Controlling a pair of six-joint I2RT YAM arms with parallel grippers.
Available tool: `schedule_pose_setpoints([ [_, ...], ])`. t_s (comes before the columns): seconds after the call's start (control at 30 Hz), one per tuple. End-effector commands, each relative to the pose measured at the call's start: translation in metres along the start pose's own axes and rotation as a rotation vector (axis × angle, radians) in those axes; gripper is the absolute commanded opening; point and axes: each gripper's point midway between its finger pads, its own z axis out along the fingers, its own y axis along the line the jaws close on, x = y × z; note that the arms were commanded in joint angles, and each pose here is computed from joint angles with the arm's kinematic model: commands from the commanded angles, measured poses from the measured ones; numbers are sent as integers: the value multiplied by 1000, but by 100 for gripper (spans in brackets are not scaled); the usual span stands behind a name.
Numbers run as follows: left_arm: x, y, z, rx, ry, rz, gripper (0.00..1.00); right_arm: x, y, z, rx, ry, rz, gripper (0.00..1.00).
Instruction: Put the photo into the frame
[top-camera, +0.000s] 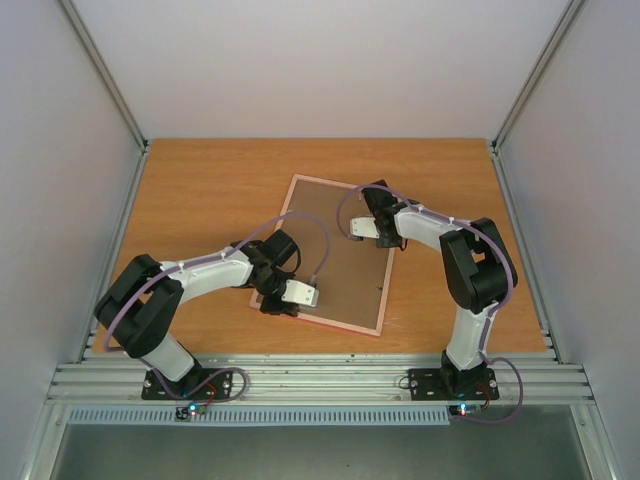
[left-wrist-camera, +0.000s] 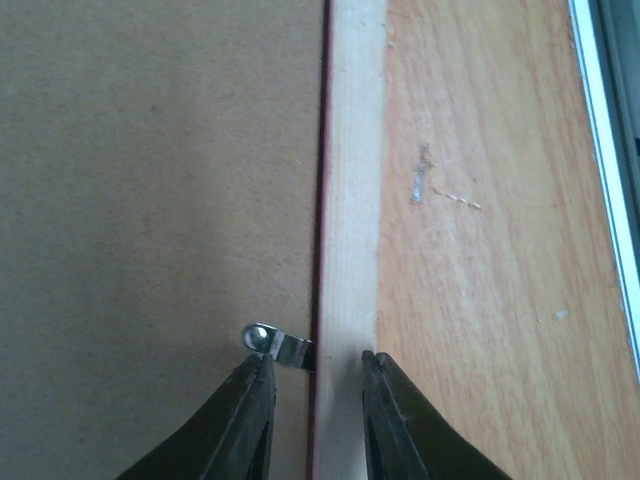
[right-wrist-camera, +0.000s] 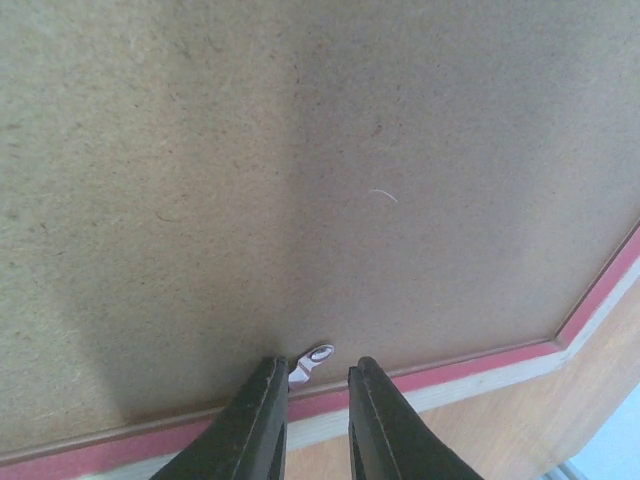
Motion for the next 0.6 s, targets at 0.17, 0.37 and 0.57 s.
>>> schedule_pose_setpoints([
  [0.17, 44, -41, 9, 165, 156, 19, 26, 13, 13, 23, -58, 40, -54, 21],
  [0.37, 45, -46, 6, 177, 156, 22, 26, 13, 2, 10, -81, -2, 53, 30],
  [0.57, 35, -39, 2, 141, 126, -2, 27, -1, -19, -38, -211, -178, 389, 40],
])
